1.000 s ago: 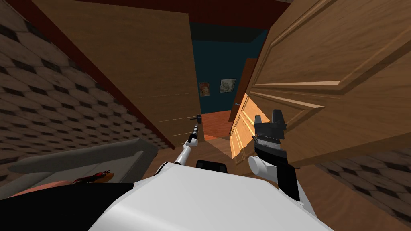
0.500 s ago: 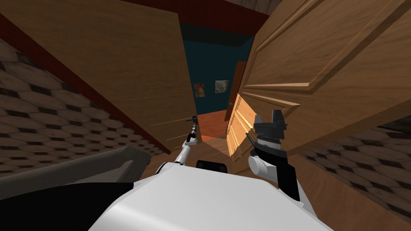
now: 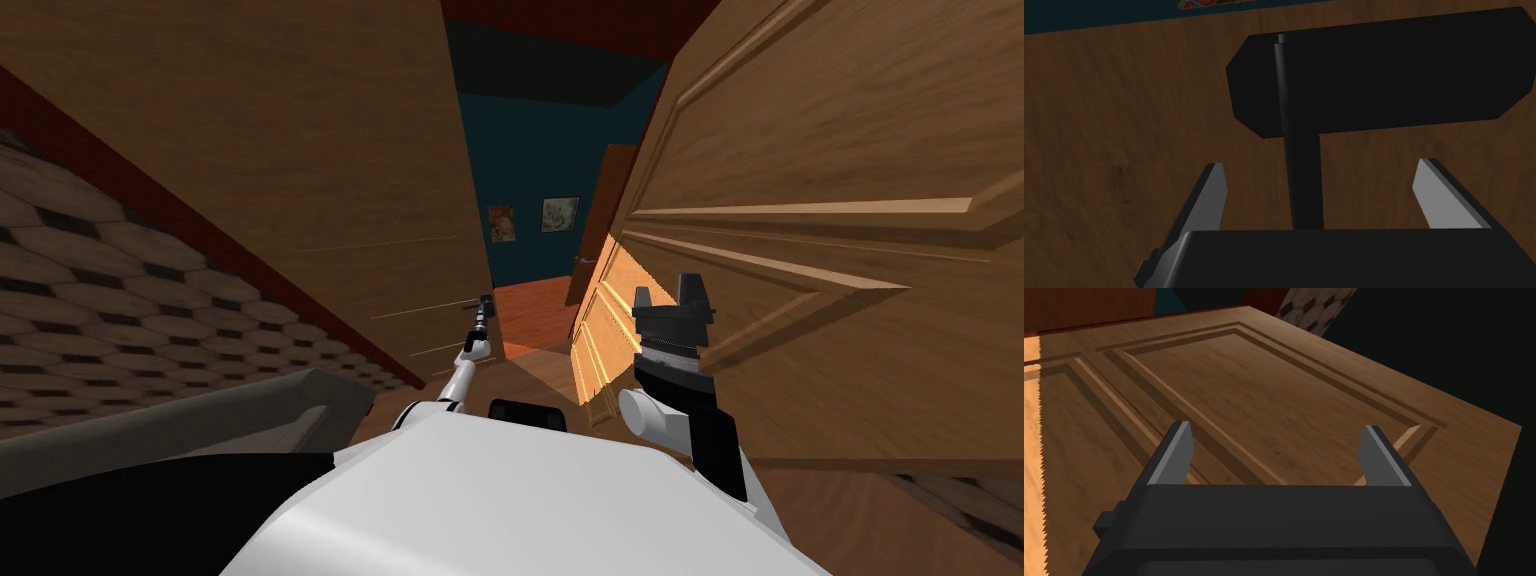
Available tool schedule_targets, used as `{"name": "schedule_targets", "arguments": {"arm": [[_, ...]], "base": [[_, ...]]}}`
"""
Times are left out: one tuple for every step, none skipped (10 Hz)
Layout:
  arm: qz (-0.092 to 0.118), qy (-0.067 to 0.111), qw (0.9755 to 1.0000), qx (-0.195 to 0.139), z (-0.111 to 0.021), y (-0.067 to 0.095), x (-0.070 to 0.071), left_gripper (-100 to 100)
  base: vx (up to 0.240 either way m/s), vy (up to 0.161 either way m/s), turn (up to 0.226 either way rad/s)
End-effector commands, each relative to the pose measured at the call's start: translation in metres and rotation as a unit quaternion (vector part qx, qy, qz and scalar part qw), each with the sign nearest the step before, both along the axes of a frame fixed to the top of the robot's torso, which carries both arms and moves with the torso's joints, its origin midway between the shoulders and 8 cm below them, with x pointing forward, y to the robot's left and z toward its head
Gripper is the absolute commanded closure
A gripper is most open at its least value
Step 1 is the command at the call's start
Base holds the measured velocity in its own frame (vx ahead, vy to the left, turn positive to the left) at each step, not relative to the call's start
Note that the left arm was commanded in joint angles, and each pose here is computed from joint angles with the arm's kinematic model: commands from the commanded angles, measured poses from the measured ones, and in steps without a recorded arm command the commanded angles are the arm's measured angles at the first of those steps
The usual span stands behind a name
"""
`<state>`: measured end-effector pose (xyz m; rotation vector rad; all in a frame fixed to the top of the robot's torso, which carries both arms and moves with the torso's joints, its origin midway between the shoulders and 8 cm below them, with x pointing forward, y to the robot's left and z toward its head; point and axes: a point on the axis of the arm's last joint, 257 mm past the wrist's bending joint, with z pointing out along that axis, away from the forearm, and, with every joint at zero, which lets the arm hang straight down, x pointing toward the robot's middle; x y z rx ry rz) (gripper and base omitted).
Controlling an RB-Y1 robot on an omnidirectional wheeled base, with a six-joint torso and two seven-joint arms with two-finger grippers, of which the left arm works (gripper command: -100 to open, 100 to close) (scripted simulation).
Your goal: Pull the door open
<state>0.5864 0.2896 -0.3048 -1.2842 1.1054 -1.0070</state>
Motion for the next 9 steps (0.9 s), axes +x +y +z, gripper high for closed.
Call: {"name": "schedule_targets", "arguments": {"arm": [[0.009,-0.007,0.9999,-0.008,0.0041,0.0037,0.0015,-100],[0.014,-0.010,0.9998,-0.012,0.0066,0.0054,0.0021,-100],[0.019,-0.015,0.9995,-0.017,0.0099,0.0074,0.0030,-100],[0.023,-0.019,0.9994,-0.020,0.0123,0.0089,0.0035,-100],[0.020,-0.016,0.9995,-0.018,0.0107,0.0086,0.0028,-100],[0.020,-0.016,0.9995,-0.018,0.0107,0.0086,0.0028,100],[0.020,-0.016,0.9995,-0.018,0.0107,0.0086,0.0028,100],[0.020,-0.016,0.9995,-0.018,0.0107,0.0086,0.0028,100],[0.020,-0.016,0.9995,-0.018,0.0107,0.0086,0.0028,100]], "base": [[0.238,0.017,0.220],[0.226,0.009,0.221],[0.219,-0.044,0.343],[0.228,-0.108,0.261],[0.101,-0.055,0.056],[-0.025,0.009,-0.016],[-0.049,0.020,-0.047],[-0.026,0.018,-0.020],[-0.009,0.008,-0.006]]}}
